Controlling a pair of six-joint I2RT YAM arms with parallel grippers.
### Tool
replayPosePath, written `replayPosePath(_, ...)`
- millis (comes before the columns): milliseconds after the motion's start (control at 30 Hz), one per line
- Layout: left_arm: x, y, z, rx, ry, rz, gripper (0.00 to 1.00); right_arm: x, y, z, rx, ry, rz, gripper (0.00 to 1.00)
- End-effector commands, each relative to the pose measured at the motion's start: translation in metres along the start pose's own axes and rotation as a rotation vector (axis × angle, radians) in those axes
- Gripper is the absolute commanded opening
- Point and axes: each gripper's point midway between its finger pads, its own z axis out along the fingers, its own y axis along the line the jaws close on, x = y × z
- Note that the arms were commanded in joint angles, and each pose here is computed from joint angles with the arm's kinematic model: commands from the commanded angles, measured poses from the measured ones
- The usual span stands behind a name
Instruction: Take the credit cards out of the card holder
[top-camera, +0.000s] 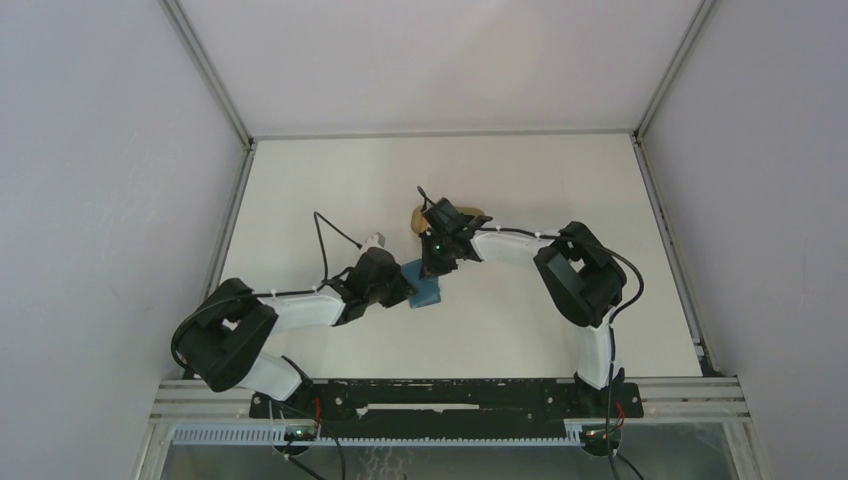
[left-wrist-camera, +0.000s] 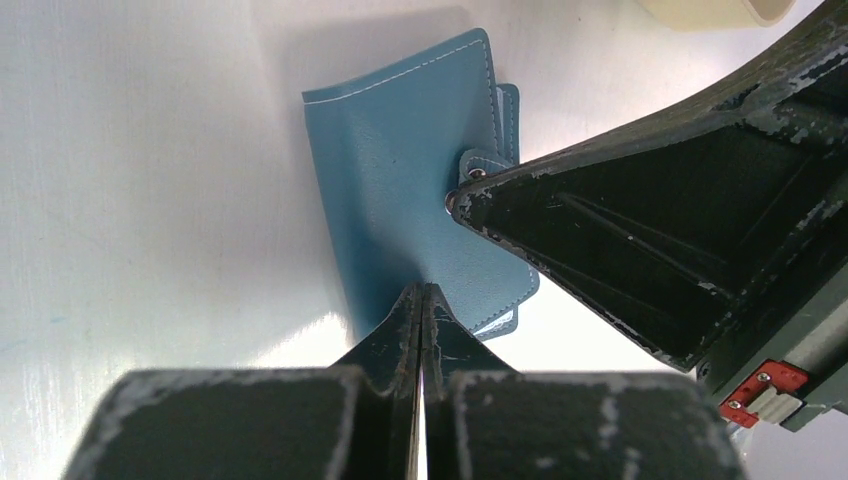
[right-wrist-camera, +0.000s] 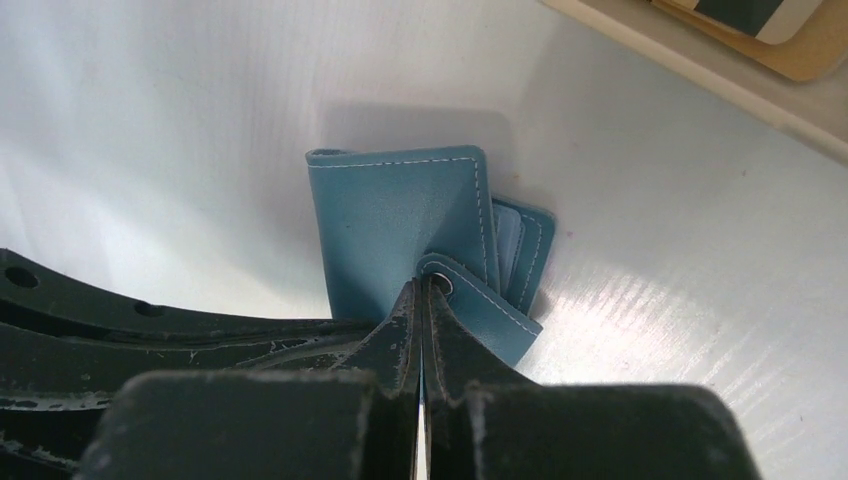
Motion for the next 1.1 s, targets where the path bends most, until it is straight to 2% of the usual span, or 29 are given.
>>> replayPosePath(0, 0.059, 0.089, -0.015, -0.305, 0.204, 0.075, 0.00, 0.127, -0.085, 0.052, 0.241, 0.334, 0.054, 0.00)
replayPosePath(300, 0.054, 0.087, -0.016, -0.310, 0.189, 0.082, 0.00, 0.149, -0.107, 0.049, 0.285, 0.378, 0.068, 0.00)
replayPosePath(500, 0.049, 0.086, -0.018, -0.317, 0.174, 0.094, 0.00, 0.146, -0.107, 0.044, 0.304, 0.361, 0.054, 0.00)
replayPosePath(600, 0.045, 0.083, -0.019, -0.314, 0.164, 0.103, 0.00, 0.131, -0.103, 0.034, 0.309, 0.295, 0.030, 0.20)
replayPosePath(667, 0.042, 0.079, -0.019, -0.309, 0.158, 0.109, 0.00, 0.109, -0.095, 0.020, 0.302, 0.214, 0.010, 0.37)
replayPosePath(733, 0.038, 0.073, -0.019, -0.299, 0.150, 0.117, 0.01, 0.085, -0.087, 0.004, 0.280, 0.136, 0.008, 0.46)
replayPosePath(800, 0.032, 0.066, -0.019, -0.289, 0.142, 0.130, 0.08, 0.062, -0.079, -0.013, 0.253, 0.073, 0.009, 0.49)
replayPosePath(1067, -0.009, 0.027, -0.038, -0.243, 0.035, 0.174, 0.48, -0.016, -0.065, -0.083, 0.175, -0.158, 0.032, 0.70)
